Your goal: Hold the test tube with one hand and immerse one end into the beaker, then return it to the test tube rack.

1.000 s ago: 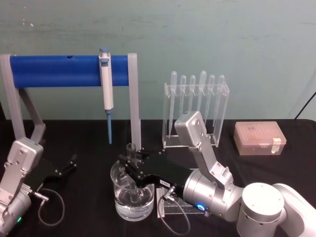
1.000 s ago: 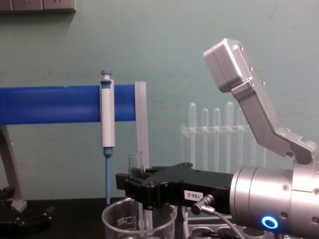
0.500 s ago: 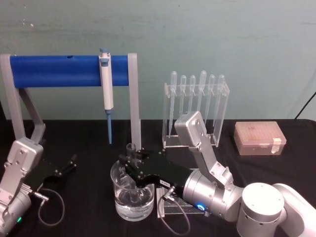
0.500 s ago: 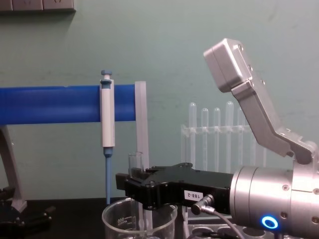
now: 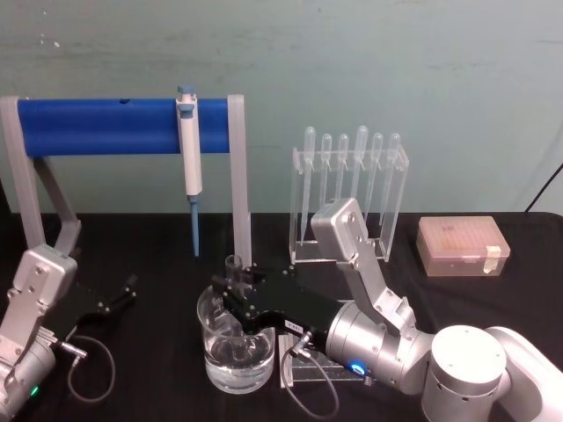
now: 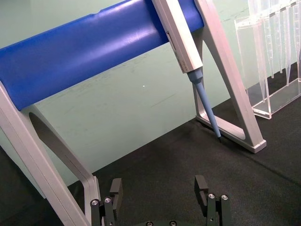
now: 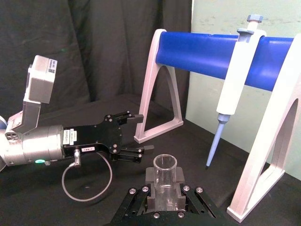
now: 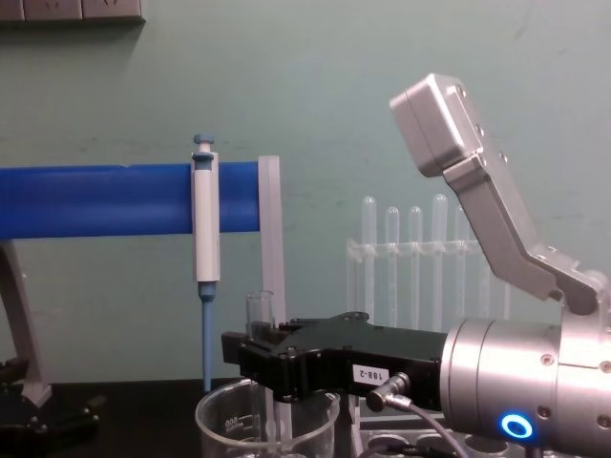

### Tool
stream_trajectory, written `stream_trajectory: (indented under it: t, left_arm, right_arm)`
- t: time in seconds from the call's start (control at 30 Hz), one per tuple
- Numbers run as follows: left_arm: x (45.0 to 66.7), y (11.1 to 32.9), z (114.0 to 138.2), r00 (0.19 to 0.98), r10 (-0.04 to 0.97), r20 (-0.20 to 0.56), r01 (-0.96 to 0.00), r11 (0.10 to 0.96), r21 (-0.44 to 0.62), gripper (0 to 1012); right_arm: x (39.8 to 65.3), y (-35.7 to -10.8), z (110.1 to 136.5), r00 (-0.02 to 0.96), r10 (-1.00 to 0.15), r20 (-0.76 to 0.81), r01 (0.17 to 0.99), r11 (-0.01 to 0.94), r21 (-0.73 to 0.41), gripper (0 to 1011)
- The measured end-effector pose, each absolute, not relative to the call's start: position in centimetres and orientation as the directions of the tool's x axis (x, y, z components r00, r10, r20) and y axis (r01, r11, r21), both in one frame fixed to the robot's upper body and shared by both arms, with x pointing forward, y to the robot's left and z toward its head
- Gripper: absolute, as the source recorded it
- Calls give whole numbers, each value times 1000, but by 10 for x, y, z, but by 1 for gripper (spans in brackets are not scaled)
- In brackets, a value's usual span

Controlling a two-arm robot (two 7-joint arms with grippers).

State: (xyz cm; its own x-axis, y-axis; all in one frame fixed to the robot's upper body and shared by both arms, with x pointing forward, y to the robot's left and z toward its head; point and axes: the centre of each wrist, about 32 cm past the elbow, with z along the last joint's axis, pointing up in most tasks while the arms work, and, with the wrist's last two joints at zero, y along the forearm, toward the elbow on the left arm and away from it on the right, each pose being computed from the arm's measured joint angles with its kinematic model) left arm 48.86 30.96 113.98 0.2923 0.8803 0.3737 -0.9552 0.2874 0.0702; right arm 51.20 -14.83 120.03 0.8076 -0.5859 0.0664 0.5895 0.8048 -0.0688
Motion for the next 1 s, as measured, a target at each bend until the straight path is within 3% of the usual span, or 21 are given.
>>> stream_trajectory:
  t: [1.0]
  left_arm:
    - [489, 310, 1140, 292, 880, 374, -955, 287, 70, 1000]
  right_arm:
    - [512, -148, 1200, 808, -586, 66, 589, 805, -69, 226]
